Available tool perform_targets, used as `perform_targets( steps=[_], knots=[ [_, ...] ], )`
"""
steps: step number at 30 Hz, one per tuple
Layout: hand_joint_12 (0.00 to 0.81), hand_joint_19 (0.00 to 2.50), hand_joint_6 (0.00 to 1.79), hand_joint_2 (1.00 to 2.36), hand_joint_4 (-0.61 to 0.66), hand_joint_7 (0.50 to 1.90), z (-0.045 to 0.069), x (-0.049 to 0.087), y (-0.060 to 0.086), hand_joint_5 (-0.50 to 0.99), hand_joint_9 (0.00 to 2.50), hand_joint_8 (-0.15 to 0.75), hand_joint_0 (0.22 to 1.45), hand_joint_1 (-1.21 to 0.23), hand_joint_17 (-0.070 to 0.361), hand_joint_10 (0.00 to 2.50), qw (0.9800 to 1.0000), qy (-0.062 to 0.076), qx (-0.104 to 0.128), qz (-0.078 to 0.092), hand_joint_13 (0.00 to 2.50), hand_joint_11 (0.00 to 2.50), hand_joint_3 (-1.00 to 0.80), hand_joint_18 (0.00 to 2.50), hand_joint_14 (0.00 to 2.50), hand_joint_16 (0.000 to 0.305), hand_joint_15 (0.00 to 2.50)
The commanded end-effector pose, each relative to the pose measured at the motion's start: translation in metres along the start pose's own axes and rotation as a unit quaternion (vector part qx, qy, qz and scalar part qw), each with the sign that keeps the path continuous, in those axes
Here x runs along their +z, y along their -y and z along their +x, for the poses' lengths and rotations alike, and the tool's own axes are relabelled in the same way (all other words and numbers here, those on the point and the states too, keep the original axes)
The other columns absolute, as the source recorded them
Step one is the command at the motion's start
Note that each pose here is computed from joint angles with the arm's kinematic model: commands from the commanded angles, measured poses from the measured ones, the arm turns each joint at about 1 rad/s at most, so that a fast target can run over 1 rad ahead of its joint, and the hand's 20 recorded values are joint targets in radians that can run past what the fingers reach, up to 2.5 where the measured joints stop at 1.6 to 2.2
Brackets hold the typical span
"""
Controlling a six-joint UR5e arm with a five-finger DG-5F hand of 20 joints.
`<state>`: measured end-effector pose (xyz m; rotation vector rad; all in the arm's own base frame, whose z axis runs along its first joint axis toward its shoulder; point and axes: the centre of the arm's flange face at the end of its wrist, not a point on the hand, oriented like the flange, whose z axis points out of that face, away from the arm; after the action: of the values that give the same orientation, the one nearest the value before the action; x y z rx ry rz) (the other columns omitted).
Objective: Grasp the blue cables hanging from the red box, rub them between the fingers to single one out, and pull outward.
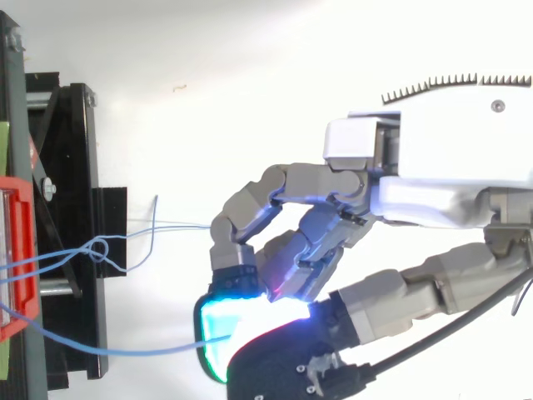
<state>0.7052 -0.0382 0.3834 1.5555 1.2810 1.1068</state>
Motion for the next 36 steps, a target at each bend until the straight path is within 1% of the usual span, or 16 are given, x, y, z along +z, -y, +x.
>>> perform_targets(
  steps=[1, 4, 6, 9, 11, 13, 15, 16, 18, 20, 21, 22, 24, 26, 31, 36],
  knots=[
    [0.517, 0.18, 0.85, 1.05, -0.01, 1.08, 0.001, 0.001, -0.001, -0.06, 0.64, 0.408, 0.59, -0.82, 0.17, 0.0, 1.0, -0.002, 0.001, -0.006, 0.61, 0.16, -0.03, 0.83, 0.0, 0.076, 0.11],
    [0.517, 0.18, 0.86, 1.04, -0.01, 1.08, 0.002, 0.002, 0.0, -0.06, 0.77, 0.43, 0.59, -0.82, 0.171, 0.01, 1.0, -0.002, 0.001, -0.004, 0.62, 0.23, -0.02, 0.84, 0.0, 0.076, 0.11],
    [0.52, 0.17, 0.86, 1.05, -0.02, 1.08, 0.002, 0.002, 0.0, -0.06, 0.96, 0.451, 0.59, -0.81, 0.171, 0.01, 1.0, -0.002, 0.001, -0.004, 0.66, 0.3, -0.02, 0.84, 0.0, 0.076, 0.1],
    [0.515, 0.17, 0.85, 1.08, -0.04, 1.1, 0.001, 0.001, 0.0, -0.05, 1.03, 0.45, 0.58, -0.81, 0.17, 0.01, 1.0, -0.001, -0.004, -0.003, 0.67, 0.31, -0.02, 0.84, 0.0, 0.075, 0.1],
    [0.518, 0.17, 0.85, 1.11, -0.04, 1.11, 0.0, 0.0, 0.004, -0.05, 1.04, 0.453, 0.57, -0.82, 0.17, 0.01, 0.9999, 0.002, -0.015, 0.004, 0.67, 0.33, -0.02, 0.84, 0.0, 0.076, 0.11],
    [0.519, 0.17, 0.85, 1.13, -0.04, 1.11, -0.001, 0.0, 0.012, -0.05, 1.05, 0.452, 0.57, -0.82, 0.17, 0.01, 0.9996, 0.003, -0.025, 0.013, 0.68, 0.33, -0.02, 0.84, 0.0, 0.076, 0.12],
    [0.516, 0.18, 0.85, 1.15, -0.05, 1.12, -0.009, 0.0, 0.04, -0.05, 1.05, 0.449, 0.56, -0.82, 0.169, 0.01, 0.9989, 0.007, -0.03, 0.037, 0.67, 0.33, -0.02, 0.83, 0.0, 0.075, 0.12],
    [0.514, 0.17, 0.85, 1.17, -0.06, 1.13, -0.012, 0.0, 0.049, -0.05, 1.05, 0.45, 0.56, -0.82, 0.169, 0.01, 0.9987, 0.009, -0.026, 0.042, 0.67, 0.34, -0.02, 0.83, 0.0, 0.075, 0.13],
    [0.512, 0.17, 0.85, 1.2, -0.08, 1.12, -0.013, 0.001, 0.058, -0.05, 1.04, 0.446, 0.55, -0.81, 0.169, 0.01, 0.9987, 0.009, -0.022, 0.045, 0.67, 0.34, -0.02, 0.82, 0.0, 0.075, 0.13],
    [0.511, 0.18, 0.85, 1.25, -0.09, 1.12, -0.016, 0.003, 0.064, -0.05, 1.04, 0.445, 0.54, -0.8, 0.169, 0.01, 0.9991, 0.008, -0.016, 0.038, 0.67, 0.33, -0.03, 0.81, 0.0, 0.075, 0.13],
    [0.509, 0.18, 0.85, 1.26, -0.09, 1.12, -0.016, 0.005, 0.066, -0.05, 1.04, 0.444, 0.53, -0.8, 0.169, 0.01, 0.9994, 0.006, -0.016, 0.032, 0.66, 0.33, -0.04, 0.81, 0.0, 0.075, 0.14],
    [0.509, 0.18, 0.85, 1.27, -0.09, 1.12, -0.02, 0.007, 0.069, -0.05, 1.04, 0.448, 0.53, -0.8, 0.169, 0.01, 0.9995, 0.007, -0.016, 0.026, 0.66, 0.33, -0.04, 0.81, 0.0, 0.075, 0.14],
    [0.509, 0.19, 0.85, 1.27, -0.08, 1.11, -0.022, 0.008, 0.072, -0.05, 1.03, 0.444, 0.53, -0.8, 0.169, 0.01, 0.9997, 0.005, -0.016, 0.021, 0.66, 0.33, -0.05, 0.8, 0.0, 0.075, 0.14],
    [0.508, 0.2, 0.85, 1.27, -0.09, 1.12, -0.026, 0.011, 0.084, -0.05, 1.03, 0.447, 0.53, -0.8, 0.168, 0.01, 0.9998, 0.001, -0.016, 0.011, 0.66, 0.33, -0.05, 0.8, 0.0, 0.075, 0.14],
    [0.504, 0.19, 0.85, 1.3, -0.1, 1.11, -0.027, 0.017, 0.084, -0.05, 1.03, 0.441, 0.53, -0.79, 0.168, 0.01, 0.9998, 0.001, -0.014, -0.017, 0.66, 0.33, -0.05, 0.8, 0.0, 0.075, 0.14],
    [0.503, 0.2, 0.85, 1.31, -0.1, 1.1, -0.023, 0.017, 0.083, -0.05, 1.03, 0.442, 0.52, -0.79, 0.168, 0.01, 0.9996, -0.001, -0.021, -0.019, 0.65, 0.33, -0.05, 0.8, 0.0, 0.075, 0.15]
  ],
)
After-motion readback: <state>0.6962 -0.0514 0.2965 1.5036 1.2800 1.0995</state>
